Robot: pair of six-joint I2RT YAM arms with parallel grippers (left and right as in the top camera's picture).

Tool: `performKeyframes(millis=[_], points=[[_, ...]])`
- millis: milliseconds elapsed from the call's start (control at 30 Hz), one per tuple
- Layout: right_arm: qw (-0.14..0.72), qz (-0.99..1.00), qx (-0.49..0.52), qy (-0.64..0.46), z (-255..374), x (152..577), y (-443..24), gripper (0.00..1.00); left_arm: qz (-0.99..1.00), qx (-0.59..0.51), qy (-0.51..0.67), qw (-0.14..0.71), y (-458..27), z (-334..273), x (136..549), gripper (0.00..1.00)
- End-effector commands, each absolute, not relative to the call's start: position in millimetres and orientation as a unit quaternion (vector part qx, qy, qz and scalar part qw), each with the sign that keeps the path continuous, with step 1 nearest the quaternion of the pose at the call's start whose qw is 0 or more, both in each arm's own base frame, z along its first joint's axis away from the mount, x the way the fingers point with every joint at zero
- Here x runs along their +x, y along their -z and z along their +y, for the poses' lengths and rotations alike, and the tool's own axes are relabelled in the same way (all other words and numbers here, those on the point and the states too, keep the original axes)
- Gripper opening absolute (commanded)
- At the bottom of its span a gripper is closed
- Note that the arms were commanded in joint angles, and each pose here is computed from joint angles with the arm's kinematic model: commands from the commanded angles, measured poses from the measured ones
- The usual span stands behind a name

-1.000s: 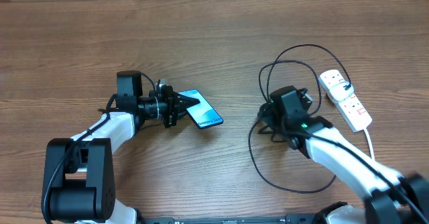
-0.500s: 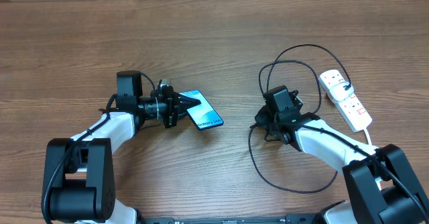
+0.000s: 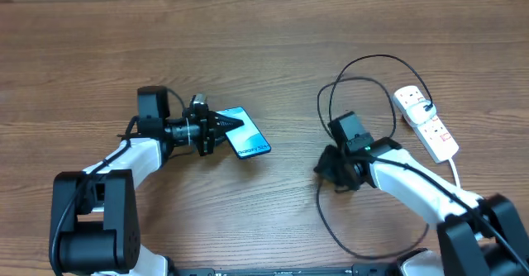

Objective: Plug charger to phone and switch on socket
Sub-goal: 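Reach the right gripper down to the black cable's USB-C end and grasp it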

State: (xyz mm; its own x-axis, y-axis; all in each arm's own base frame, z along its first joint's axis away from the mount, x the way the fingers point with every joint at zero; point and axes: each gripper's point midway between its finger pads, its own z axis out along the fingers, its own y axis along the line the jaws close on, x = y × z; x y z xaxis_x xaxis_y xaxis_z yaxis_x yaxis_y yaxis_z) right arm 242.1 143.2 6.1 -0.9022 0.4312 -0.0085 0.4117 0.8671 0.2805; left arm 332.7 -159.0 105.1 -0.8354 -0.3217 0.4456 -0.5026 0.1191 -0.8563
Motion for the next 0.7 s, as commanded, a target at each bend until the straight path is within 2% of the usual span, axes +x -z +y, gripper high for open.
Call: performKeyframes(millis=[0,100,167,267,367,400,433,467,500,667], points=[[0.024,0.976,0.13,-0.172,161,227,-26,0.04,-0.735,0.257,-0.623,0.065,-117,-151,337,0.04],[0.031,0.981,0.074,-0.174,170,223,-27,0.05,-0.736,0.256,-0.624,0.061,-117,-150,338,0.04],[0.042,0.982,0.05,-0.18,178,224,-28,0.15,-0.736,0.256,-0.624,0.061,-117,-150,337,0.04],[0.058,0.984,0.036,-0.165,177,227,-27,0.21,-0.736,0.255,-0.624,0.062,-118,-150,337,0.04],[0.082,0.988,0.042,-0.12,161,234,-24,0.41,-0.736,0.254,-0.625,0.062,-118,-150,337,0.04],[0.09,0.989,0.044,-0.107,157,237,-23,0.53,-0.736,0.254,-0.625,0.062,-118,-150,337,0.04],[0.098,0.989,0.046,-0.097,153,240,-23,0.7,-0.736,0.254,-0.625,0.062,-118,-150,337,0.04],[0.107,0.989,0.047,-0.091,151,243,-23,0.93,-0.736,0.254,-0.625,0.062,-118,-150,337,0.04],[0.118,0.988,0.049,-0.087,150,247,-24,1.0,-0.736,0.253,-0.625,0.062,-118,-150,337,0.04],[0.16,0.981,0.051,-0.093,154,267,-30,0.98,-0.736,0.253,-0.625,0.061,-118,-150,337,0.04]])
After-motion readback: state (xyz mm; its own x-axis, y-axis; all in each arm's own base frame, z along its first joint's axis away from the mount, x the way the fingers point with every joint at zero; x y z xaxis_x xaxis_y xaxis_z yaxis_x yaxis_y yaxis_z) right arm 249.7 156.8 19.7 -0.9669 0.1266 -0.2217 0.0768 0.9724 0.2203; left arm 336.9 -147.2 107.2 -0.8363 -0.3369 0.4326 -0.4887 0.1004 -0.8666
